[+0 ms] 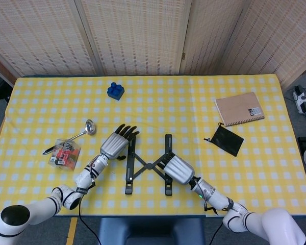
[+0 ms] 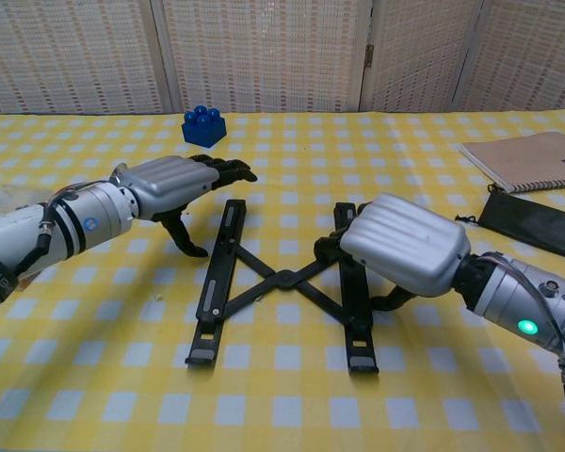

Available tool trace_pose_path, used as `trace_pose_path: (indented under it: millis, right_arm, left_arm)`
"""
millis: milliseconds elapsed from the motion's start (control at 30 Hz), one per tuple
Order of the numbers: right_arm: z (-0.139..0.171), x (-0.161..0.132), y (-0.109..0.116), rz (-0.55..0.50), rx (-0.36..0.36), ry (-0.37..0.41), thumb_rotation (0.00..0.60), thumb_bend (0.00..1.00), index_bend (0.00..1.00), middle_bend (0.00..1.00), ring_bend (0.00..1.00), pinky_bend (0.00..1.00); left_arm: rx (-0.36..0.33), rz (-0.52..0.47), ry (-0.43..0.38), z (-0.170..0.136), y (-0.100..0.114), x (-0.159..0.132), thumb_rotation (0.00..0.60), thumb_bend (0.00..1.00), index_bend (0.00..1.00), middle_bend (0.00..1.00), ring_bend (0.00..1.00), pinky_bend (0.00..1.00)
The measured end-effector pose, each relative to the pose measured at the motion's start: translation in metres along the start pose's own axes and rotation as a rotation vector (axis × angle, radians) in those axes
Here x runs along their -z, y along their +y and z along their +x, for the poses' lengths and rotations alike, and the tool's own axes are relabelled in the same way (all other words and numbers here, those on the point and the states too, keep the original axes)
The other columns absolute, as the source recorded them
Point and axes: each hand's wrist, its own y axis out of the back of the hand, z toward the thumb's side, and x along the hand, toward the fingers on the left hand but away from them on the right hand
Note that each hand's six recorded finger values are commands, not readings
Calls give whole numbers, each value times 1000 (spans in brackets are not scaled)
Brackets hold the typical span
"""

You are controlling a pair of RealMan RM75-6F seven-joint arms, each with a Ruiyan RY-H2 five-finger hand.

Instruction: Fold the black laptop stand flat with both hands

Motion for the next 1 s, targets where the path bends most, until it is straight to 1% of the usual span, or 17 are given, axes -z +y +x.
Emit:
trace_pose_path:
  millis: [533,700,833,1000]
  right_arm:
    - [-14,-18,7,-10,47,27,600,157,409,551,568,511]
    - [-18,-26,9,-14,55,35,600,159,409,553,570,514]
    - [-22,-33,10,-20,63,41,600,159,409,553,570,514]
    - [-28,-44,12,-28,71,52,600,159,409,553,571,514]
  left_arm:
    - [12,-40,-24,-1,-3,-10,600,192,63,43,0,0]
    - [17,-77,-33,-2,-3,-15,600,193,62,43,0,0]
    - [23,-107,-53,-4,-3,-23,600,192,61,43,0,0]
    - [21,-109,-82,-6,1,-32,600,193,60,43,0,0]
